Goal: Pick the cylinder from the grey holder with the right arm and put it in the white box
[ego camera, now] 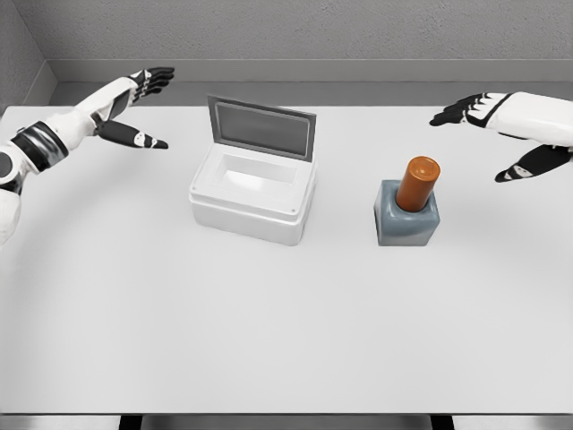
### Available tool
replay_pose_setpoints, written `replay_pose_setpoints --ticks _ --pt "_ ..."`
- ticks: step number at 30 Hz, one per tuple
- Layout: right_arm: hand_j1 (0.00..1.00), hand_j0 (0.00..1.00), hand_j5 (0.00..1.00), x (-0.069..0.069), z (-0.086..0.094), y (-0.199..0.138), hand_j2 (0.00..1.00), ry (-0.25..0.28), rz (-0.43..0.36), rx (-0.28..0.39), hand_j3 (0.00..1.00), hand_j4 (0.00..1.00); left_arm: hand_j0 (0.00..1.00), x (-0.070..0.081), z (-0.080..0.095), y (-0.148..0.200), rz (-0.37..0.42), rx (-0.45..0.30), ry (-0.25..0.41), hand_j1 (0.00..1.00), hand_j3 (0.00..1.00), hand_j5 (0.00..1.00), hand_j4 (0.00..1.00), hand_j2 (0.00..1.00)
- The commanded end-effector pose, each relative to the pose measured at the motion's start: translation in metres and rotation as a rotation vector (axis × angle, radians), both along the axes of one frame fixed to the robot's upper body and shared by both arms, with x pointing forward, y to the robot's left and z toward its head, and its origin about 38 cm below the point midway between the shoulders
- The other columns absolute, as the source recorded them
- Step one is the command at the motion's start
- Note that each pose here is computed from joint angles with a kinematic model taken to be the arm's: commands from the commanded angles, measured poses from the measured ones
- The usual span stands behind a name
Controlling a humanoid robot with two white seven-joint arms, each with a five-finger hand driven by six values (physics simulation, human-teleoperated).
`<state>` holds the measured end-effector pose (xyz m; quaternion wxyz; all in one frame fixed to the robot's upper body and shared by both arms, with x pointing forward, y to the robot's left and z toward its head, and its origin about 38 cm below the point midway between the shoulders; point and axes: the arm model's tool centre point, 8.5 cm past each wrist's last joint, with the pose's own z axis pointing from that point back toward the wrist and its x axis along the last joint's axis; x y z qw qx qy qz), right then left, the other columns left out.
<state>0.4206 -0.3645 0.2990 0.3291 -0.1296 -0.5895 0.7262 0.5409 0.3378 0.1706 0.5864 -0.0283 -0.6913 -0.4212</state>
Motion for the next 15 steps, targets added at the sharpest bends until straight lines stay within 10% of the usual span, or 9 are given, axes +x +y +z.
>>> replay_pose_setpoints --ticks 1,5,10,15 --pt "1.00 1.00 1.00 0.000 0.000 0.002 1.00 0.003 0.004 0.015 1.00 1.00 1.00 0.000 -0.003 -0.002 -0.011 0.051 0.006 1.00 1.00 1.00 1.00 1.00" --pt "1.00 1.00 1.00 0.009 -0.005 0.032 1.00 -0.021 0.051 0.102 1.00 1.00 1.00 0.000 -0.004 -0.003 -0.019 0.069 0.008 1.00 1.00 1.00 1.00 1.00" --pt "1.00 1.00 1.00 0.008 -0.012 0.035 1.00 0.008 0.069 0.043 1.00 1.00 1.00 0.000 -0.006 -0.004 -0.025 0.104 0.016 1.00 1.00 1.00 1.00 1.00" --pt "1.00 1.00 1.00 -0.003 0.025 0.013 1.00 -0.071 0.049 -0.155 1.00 1.00 1.00 0.000 -0.007 -0.005 -0.026 0.111 0.019 1.00 1.00 1.00 1.00 1.00"
